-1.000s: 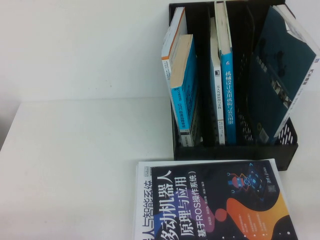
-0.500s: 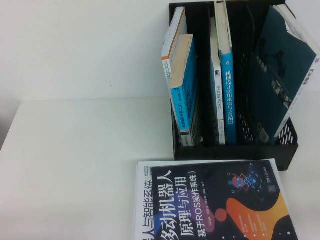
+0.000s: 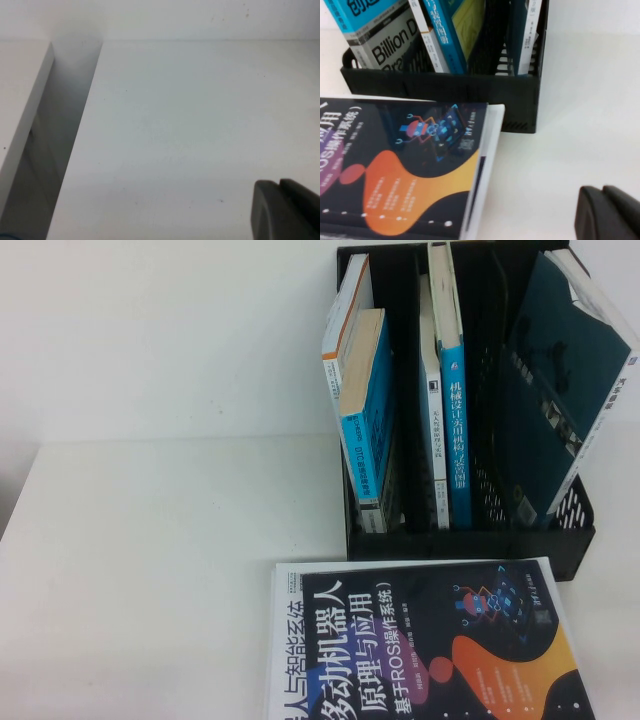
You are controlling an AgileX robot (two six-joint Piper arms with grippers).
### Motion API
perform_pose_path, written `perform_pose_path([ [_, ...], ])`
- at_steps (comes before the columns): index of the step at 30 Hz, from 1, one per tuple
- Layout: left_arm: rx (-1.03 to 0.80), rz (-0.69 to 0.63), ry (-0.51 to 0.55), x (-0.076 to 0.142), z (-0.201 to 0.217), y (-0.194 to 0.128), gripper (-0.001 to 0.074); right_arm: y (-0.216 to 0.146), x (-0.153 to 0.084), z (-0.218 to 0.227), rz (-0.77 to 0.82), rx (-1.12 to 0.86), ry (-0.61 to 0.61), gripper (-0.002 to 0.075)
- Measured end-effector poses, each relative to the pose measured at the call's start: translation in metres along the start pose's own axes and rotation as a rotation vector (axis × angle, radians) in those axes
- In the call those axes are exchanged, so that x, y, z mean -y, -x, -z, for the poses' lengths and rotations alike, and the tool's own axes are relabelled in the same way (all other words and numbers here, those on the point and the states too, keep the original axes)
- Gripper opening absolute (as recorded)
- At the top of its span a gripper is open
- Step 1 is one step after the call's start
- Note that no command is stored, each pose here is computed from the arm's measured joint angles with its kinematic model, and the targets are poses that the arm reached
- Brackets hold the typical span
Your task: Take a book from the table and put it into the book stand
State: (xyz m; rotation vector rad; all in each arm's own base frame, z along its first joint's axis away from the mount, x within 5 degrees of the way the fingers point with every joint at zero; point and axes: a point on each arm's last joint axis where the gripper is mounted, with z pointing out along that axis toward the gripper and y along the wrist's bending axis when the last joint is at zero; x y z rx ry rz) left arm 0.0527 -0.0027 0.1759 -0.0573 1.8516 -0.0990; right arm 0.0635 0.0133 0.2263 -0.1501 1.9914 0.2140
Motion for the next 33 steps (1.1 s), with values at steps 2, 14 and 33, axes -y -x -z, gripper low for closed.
perform_pose_path([
  [2, 0.0, 0.0, 0.0, 0.0, 0.0, 0.0, -0.0002, -0.004, 0.002, 0.001, 0.011, 0.016, -0.016, 0.0008],
  [14, -0.002, -0.004, 0.001, 0.0, 0.0, 0.0, -0.0002, -0.042, 0.009, -0.008, 0.016, 0.256, -0.097, 0.0008],
  [33, -0.001, -0.004, 0.001, 0.0, 0.0, 0.0, -0.0002, -0.056, 0.012, -0.01, 0.027, 0.106, -0.15, 0.0008],
])
